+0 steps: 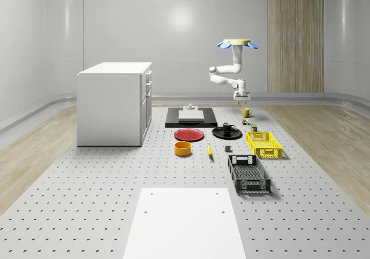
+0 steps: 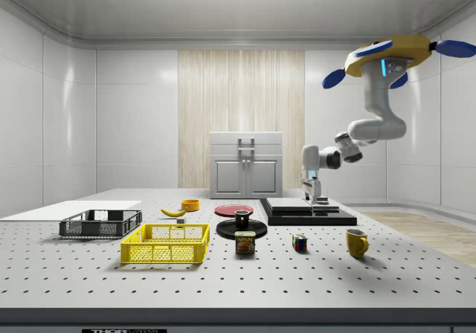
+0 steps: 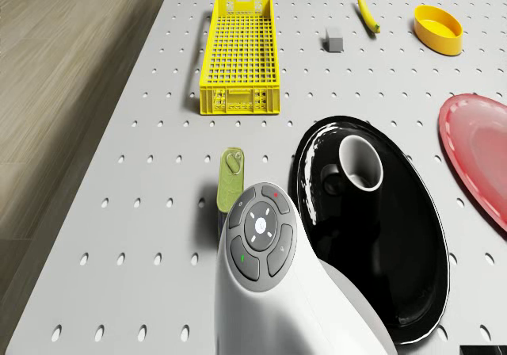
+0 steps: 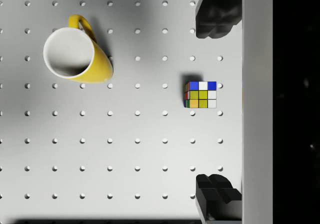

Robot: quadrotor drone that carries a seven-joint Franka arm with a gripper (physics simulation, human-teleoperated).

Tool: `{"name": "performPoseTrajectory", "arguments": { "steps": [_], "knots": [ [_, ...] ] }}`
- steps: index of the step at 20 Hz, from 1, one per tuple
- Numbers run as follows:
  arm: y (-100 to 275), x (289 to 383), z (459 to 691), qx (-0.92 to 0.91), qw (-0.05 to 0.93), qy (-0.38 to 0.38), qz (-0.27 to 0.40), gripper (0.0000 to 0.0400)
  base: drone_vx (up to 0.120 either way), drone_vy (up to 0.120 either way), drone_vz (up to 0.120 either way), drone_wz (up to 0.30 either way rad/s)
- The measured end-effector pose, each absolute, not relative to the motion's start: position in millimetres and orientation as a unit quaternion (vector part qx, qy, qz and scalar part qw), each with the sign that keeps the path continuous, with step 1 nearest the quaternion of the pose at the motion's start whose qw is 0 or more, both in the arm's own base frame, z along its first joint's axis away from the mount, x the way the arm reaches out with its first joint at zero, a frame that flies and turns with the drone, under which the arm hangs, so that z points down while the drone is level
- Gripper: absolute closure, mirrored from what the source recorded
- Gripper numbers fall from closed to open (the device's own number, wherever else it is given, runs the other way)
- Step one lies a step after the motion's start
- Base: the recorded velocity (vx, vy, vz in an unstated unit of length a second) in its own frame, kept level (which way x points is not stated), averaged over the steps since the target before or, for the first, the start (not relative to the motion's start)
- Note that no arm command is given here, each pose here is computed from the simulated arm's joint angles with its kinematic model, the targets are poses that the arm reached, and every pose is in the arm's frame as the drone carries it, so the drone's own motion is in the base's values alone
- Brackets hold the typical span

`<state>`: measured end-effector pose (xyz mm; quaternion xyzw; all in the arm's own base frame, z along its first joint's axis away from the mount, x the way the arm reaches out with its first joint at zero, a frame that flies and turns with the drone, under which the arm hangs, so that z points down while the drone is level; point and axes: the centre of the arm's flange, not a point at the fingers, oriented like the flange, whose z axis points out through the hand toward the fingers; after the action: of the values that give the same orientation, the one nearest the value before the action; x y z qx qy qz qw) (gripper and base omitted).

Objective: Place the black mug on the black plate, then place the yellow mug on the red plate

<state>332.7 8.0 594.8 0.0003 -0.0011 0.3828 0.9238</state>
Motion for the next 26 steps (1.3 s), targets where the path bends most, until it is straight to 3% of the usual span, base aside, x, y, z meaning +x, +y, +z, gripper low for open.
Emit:
{"name": "performPoseTrajectory", "arguments": {
  "steps": [10, 16, 26],
  "knots": [
    [8.0, 332.7, 594.8, 0.000, 0.924, -0.001, 0.383, 0.0000, -0.120, 0.000, -0.104, 0.000],
    [8.0, 332.7, 594.8, 0.000, 0.924, -0.001, 0.383, 0.0000, -0.120, 0.113, 0.000, 0.000],
    [8.0, 332.7, 594.8, 0.000, 0.924, -0.001, 0.383, 0.0000, -0.120, 0.024, 0.000, 0.000]
  ]
}}
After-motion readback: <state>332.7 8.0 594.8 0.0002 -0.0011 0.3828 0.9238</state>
